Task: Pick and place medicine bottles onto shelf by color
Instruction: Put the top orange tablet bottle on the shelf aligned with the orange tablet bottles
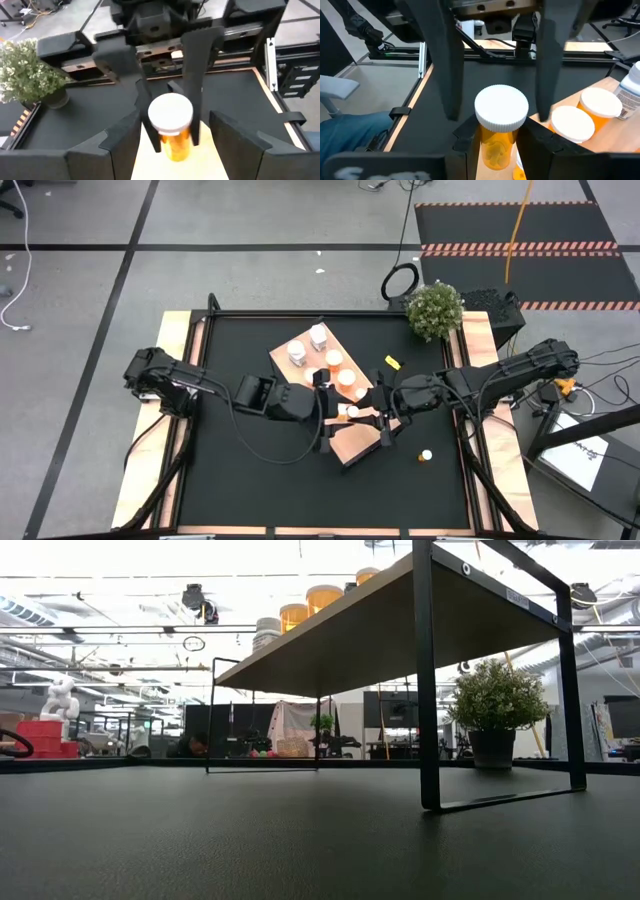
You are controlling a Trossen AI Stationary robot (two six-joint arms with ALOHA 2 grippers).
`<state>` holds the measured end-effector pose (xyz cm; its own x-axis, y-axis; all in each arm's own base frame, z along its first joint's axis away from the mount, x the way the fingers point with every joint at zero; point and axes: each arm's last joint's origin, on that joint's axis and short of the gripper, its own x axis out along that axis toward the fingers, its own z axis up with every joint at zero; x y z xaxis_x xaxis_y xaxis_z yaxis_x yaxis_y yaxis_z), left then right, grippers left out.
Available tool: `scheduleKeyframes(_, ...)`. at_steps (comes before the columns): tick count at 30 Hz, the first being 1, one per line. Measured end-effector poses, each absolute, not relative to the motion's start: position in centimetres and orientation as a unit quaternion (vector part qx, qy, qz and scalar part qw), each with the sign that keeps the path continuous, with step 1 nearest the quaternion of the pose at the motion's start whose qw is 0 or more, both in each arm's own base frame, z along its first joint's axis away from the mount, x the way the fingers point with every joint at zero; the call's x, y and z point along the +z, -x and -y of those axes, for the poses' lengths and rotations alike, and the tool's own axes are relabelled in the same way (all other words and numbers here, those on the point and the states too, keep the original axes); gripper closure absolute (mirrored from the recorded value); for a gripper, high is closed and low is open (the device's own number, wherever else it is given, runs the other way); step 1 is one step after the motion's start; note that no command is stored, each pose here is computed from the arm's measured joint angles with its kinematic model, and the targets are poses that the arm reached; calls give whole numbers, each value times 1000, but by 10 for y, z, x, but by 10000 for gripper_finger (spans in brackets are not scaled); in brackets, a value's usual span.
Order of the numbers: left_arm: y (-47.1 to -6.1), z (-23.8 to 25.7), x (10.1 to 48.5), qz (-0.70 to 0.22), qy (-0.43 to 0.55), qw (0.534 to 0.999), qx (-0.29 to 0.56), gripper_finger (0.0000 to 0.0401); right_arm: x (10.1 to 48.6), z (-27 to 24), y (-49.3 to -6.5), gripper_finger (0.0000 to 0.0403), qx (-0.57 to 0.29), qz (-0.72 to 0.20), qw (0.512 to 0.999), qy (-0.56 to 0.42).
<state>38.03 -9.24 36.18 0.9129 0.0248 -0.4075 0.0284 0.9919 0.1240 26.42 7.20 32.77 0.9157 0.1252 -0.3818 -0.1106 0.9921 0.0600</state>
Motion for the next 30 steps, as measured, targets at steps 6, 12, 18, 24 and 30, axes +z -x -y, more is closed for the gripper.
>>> scheduleKeyframes(6, -383, 92, 360, -205, -65, 977, 1, 167, 328, -72, -264, 298, 60, -197, 978, -18)
scheduleKeyframes(12, -389, 92, 357, -199, -64, 978, 3, 193, 326, -72, -264, 298, 60, -202, 978, -15)
scheduleKeyframes(18, -389, 93, 357, -195, -65, 979, 2, 230, 327, -72, -264, 298, 60, -199, 978, -15)
scheduleKeyframes(24, -388, 95, 358, -191, -72, 979, -2, 254, 327, -72, -264, 298, 64, -198, 978, -11)
scheduleKeyframes(30, -388, 94, 359, -190, -81, 978, 11, 282, 327, -72, -264, 298, 62, -197, 978, -12)
